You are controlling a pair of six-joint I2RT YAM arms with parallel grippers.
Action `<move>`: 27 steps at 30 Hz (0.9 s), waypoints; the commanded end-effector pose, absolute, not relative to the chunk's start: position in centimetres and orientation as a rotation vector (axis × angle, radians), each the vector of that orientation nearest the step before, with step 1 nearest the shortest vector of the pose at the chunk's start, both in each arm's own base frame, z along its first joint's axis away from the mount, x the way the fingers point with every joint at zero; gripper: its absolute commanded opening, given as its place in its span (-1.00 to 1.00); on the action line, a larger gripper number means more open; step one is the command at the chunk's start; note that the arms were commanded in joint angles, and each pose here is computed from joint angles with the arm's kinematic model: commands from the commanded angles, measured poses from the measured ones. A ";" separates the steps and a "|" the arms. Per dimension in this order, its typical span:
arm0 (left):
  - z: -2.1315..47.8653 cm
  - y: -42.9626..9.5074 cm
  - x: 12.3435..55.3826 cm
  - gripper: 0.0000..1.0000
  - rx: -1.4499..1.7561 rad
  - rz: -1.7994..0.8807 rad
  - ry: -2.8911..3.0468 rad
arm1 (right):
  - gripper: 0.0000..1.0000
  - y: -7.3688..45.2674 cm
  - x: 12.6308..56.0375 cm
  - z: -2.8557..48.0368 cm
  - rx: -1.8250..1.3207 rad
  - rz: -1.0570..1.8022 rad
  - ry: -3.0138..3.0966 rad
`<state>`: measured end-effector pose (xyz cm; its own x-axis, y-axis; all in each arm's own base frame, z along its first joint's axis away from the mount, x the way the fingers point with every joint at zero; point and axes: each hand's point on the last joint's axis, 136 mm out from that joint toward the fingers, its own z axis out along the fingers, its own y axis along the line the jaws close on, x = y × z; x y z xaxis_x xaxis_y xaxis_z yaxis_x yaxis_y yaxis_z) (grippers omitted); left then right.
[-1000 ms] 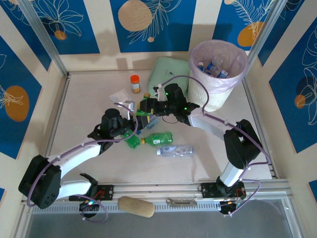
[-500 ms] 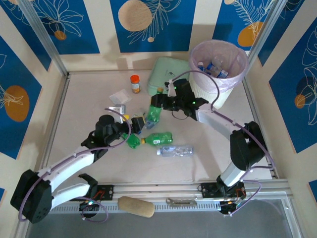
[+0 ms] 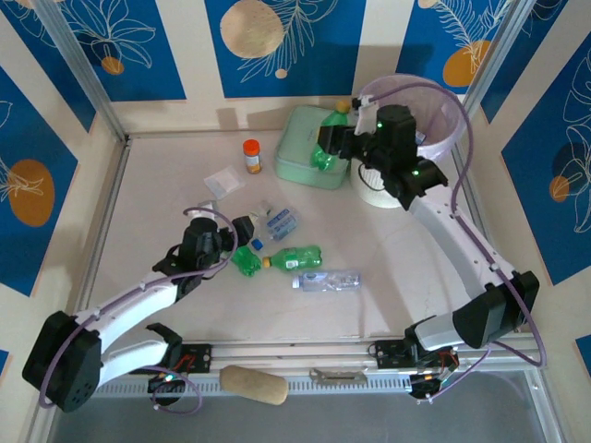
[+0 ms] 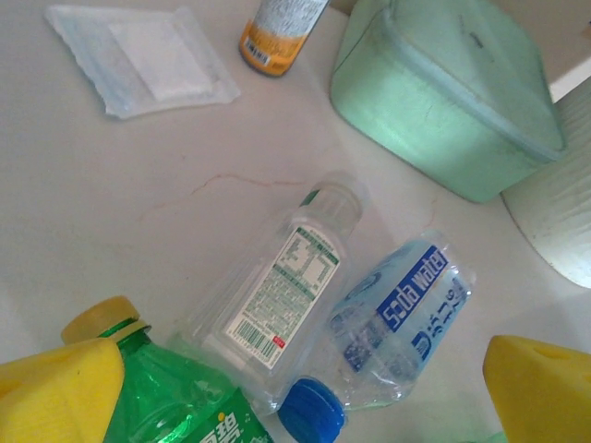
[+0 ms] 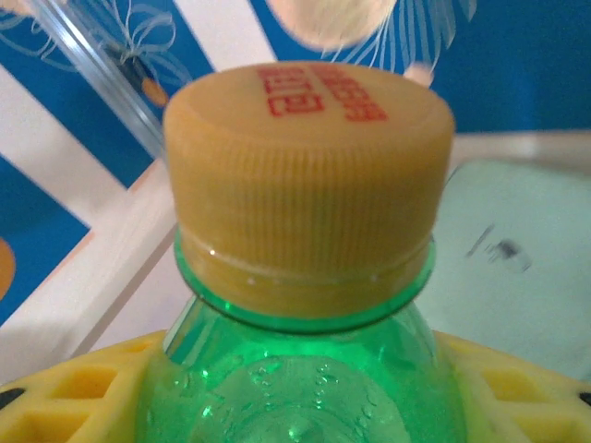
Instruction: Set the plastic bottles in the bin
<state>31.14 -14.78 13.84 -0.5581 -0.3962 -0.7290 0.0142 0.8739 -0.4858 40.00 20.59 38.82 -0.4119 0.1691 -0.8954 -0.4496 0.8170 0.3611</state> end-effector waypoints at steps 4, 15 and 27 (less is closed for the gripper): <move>13.4 -15.6 31.7 0.99 -0.299 -0.613 2.123 | 0.14 14.9 40.8 45.2 -0.178 0.437 1.707; 12.7 -15.7 31.1 0.99 -0.275 -0.619 2.156 | 0.14 3.6 45.2 47.4 0.106 0.211 1.609; 12.9 -15.7 30.9 0.99 -0.275 -0.630 2.158 | 0.14 1.3 50.8 39.6 0.249 0.337 1.844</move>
